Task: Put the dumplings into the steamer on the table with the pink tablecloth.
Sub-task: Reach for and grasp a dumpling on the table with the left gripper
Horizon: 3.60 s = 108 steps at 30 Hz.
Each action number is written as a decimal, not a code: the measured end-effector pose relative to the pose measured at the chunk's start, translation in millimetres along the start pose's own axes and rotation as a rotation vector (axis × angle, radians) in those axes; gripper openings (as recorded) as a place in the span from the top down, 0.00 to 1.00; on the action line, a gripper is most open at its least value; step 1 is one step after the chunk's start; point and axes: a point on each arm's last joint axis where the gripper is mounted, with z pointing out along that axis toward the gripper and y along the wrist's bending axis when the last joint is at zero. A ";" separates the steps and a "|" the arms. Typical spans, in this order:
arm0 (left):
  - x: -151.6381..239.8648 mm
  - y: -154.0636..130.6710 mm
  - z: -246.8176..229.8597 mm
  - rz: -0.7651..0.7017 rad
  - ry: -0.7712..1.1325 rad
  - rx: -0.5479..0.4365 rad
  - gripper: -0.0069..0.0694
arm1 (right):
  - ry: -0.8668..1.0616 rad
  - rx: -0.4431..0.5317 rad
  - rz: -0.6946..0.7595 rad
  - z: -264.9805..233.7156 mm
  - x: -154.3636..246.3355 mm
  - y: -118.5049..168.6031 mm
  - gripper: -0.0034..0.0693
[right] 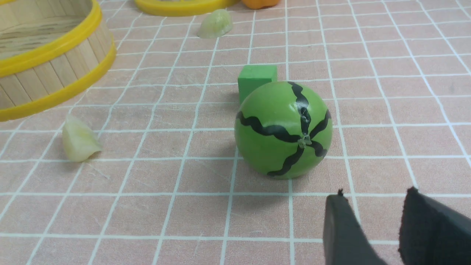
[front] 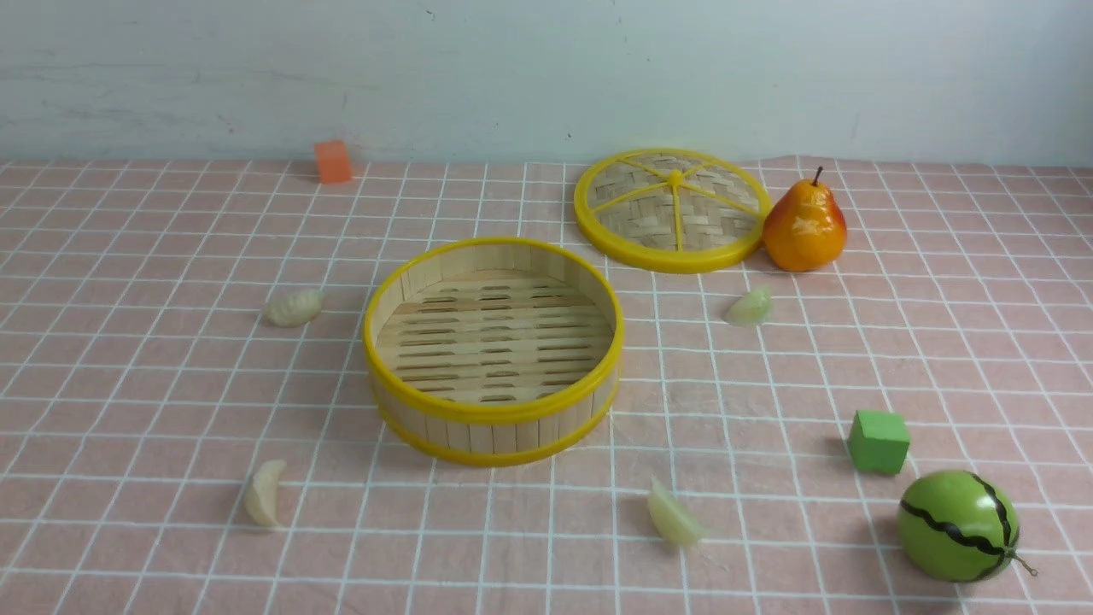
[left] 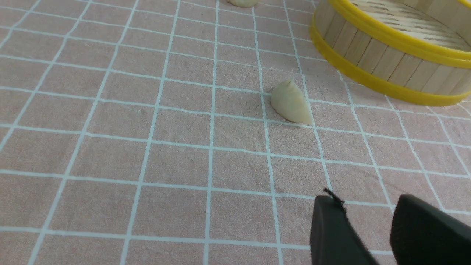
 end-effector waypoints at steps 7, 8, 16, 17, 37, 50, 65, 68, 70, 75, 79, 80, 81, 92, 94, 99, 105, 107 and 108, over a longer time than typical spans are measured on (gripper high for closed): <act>0.0 0.0 0.0 0.000 0.000 0.000 0.60 | 0.000 0.000 0.000 0.0 0.0 0.0 0.62; 0.0 0.0 0.0 0.000 0.000 0.000 0.60 | 0.000 0.000 0.000 0.0 0.0 0.0 0.62; 0.0 0.0 0.0 0.000 0.000 0.000 0.60 | 0.000 0.000 0.000 0.0 0.0 0.0 0.62; 0.0 0.0 0.0 0.000 0.000 0.000 0.60 | 0.000 0.000 0.000 0.0 0.0 0.0 0.62; -12.0 -1.6 -0.8 0.000 -0.132 0.017 0.60 | -0.019 -0.001 -0.004 0.1 -1.5 0.0 0.62; -58.9 -7.7 -22.1 -0.017 -0.705 0.099 0.60 | -0.515 -0.061 0.030 -10.6 -42.3 4.1 0.62; -176.6 -37.7 -55.8 -0.208 -0.685 0.186 0.89 | -0.630 -0.098 0.105 -16.9 -114.7 15.6 0.97; -205.3 -44.1 -22.4 -0.187 -0.507 0.129 0.93 | -0.447 -0.044 -0.005 5.9 -127.8 18.4 0.97; -215.4 -46.3 3.3 -0.184 -0.376 0.094 0.93 | -0.339 -0.022 -0.043 18.9 -129.7 18.7 0.97; -227.0 -49.9 64.7 -0.089 0.025 0.000 0.93 | 0.079 0.023 -0.038 58.0 -130.7 20.1 0.96; -227.7 -49.9 123.6 -0.002 0.299 -0.034 0.93 | 0.411 -0.020 -0.124 86.7 -139.5 35.7 0.96; -227.3 -49.7 135.4 0.006 0.335 -0.036 0.93 | 0.451 -0.042 -0.155 92.5 -140.4 40.5 0.96; -227.7 -49.8 137.7 0.007 0.339 -0.035 0.93 | 0.457 -0.042 -0.161 93.9 -139.6 40.4 0.96; -243.9 -49.9 272.4 0.160 0.605 -0.017 0.69 | 0.629 -0.182 -0.323 127.0 -120.1 68.3 0.95; -240.9 -48.2 293.9 0.201 0.638 -0.008 0.54 | 0.626 -0.182 -0.326 129.7 -119.2 68.5 0.95; -224.5 -38.0 358.2 0.329 0.643 -0.009 0.27 | 0.639 -0.180 -0.331 138.8 -114.2 68.8 0.95; -186.6 -17.2 417.3 0.432 0.682 -0.085 0.21 | 0.666 -0.182 -0.321 143.8 -109.2 69.3 0.94; -178.5 -12.8 428.5 0.420 0.671 -0.113 0.21 | 0.667 -0.183 -0.316 143.9 -109.0 69.5 0.94; -175.4 -11.6 430.7 0.422 0.676 -0.117 0.22 | 0.668 -0.183 -0.314 143.9 -109.0 69.6 0.94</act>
